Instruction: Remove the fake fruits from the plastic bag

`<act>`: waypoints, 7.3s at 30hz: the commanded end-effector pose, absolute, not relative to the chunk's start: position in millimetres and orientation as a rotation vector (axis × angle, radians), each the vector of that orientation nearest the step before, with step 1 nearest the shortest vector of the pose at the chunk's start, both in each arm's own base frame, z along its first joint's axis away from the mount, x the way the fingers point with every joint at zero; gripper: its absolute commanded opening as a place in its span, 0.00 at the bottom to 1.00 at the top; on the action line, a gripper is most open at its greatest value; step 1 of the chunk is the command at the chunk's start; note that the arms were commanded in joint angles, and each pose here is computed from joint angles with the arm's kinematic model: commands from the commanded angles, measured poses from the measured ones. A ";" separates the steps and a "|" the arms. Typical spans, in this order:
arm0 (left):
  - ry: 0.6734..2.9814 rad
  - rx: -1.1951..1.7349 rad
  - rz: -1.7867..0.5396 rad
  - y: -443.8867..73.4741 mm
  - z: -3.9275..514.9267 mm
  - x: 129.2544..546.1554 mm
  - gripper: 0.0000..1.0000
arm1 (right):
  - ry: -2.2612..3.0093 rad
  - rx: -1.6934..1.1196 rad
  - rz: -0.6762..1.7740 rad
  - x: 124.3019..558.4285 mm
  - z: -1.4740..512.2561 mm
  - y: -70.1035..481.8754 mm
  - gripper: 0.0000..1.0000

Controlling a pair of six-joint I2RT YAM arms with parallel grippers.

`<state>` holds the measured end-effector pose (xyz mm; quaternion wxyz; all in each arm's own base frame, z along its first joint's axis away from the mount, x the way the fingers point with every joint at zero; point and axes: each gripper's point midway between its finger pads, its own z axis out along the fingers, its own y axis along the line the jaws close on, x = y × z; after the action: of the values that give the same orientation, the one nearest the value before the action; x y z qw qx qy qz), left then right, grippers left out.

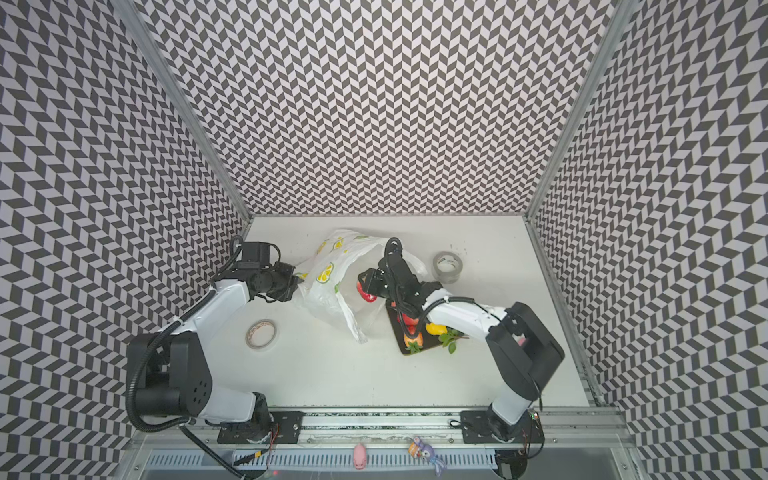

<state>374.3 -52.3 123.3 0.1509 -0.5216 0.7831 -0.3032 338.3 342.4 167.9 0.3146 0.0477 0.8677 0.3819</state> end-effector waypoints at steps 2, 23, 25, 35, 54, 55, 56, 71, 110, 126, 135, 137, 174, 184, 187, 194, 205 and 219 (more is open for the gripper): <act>2.215 -1.477 -0.829 -39.9 125.7 377.3 0.00 | 2.261 0.122 1.008 318.0 189.4 318.9 0.22; 2.239 -1.435 -0.774 -30.7 117.9 380.1 0.00 | 2.157 0.634 0.759 290.3 158.6 155.7 0.23; 2.249 -1.425 -0.772 -31.3 116.9 379.9 0.00 | 2.140 0.656 0.747 299.2 156.7 153.0 0.24; 2.264 -1.453 -0.758 -31.7 113.4 373.1 0.00 | 2.202 0.654 0.757 319.7 124.8 171.1 0.27; 2.269 -1.401 -0.739 -29.6 118.7 378.6 0.00 | 2.295 0.628 0.697 320.9 107.0 175.7 0.67; 2.272 -1.395 -0.735 -29.3 118.6 379.1 0.00 | 2.288 0.631 0.696 320.4 109.4 174.4 0.69; 2.271 -1.391 -0.734 -29.1 119.7 379.9 0.00 | 2.281 0.637 0.695 320.0 111.7 172.8 0.70; 2.276 -1.314 -0.727 -29.5 129.7 386.1 0.00 | 2.236 0.632 0.617 304.4 142.2 148.2 0.72; 2.343 -0.976 -0.695 -34.8 150.0 407.1 0.00 | 2.274 0.601 1.492 359.2 143.7 402.0 0.29; 2.445 -0.760 -0.454 4.8 143.1 447.0 0.59 | 2.185 0.810 1.411 423.3 85.9 435.7 0.43; 2.317 -0.575 -0.310 -21.7 254.4 417.8 1.00 | 2.178 0.821 1.451 433.4 76.9 444.9 0.47; 2.340 -0.487 -0.294 -56.7 272.3 400.7 1.00 | 2.183 0.808 1.455 434.9 78.0 446.5 0.48; 2.363 0.303 0.348 -144.5 264.8 393.9 0.00 | 2.215 0.750 1.502 437.4 88.6 466.1 0.50; 1.773 0.556 0.037 -182.8 363.5 313.9 0.00 | 2.149 0.776 1.532 444.0 102.0 465.9 0.56; 1.710 0.570 0.002 -170.4 359.9 288.9 0.00 | 2.130 0.745 1.546 452.1 109.6 466.8 0.57; 1.830 0.634 0.007 -169.5 315.3 282.0 0.00 | 2.148 0.740 1.471 457.6 113.6 461.0 0.63; 2.206 0.365 0.127 -141.1 247.9 287.9 0.04 | 2.294 0.674 1.304 425.4 75.1 437.0 0.71; 2.185 -0.068 -0.177 -119.6 323.5 299.9 0.83 | 2.325 0.340 1.315 406.3 96.5 456.5 0.71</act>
<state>295.6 -131.7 307.4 0.4580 0.0302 0.8877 -0.0357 413.9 437.8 61.9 0.2057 0.1850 0.8482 0.4517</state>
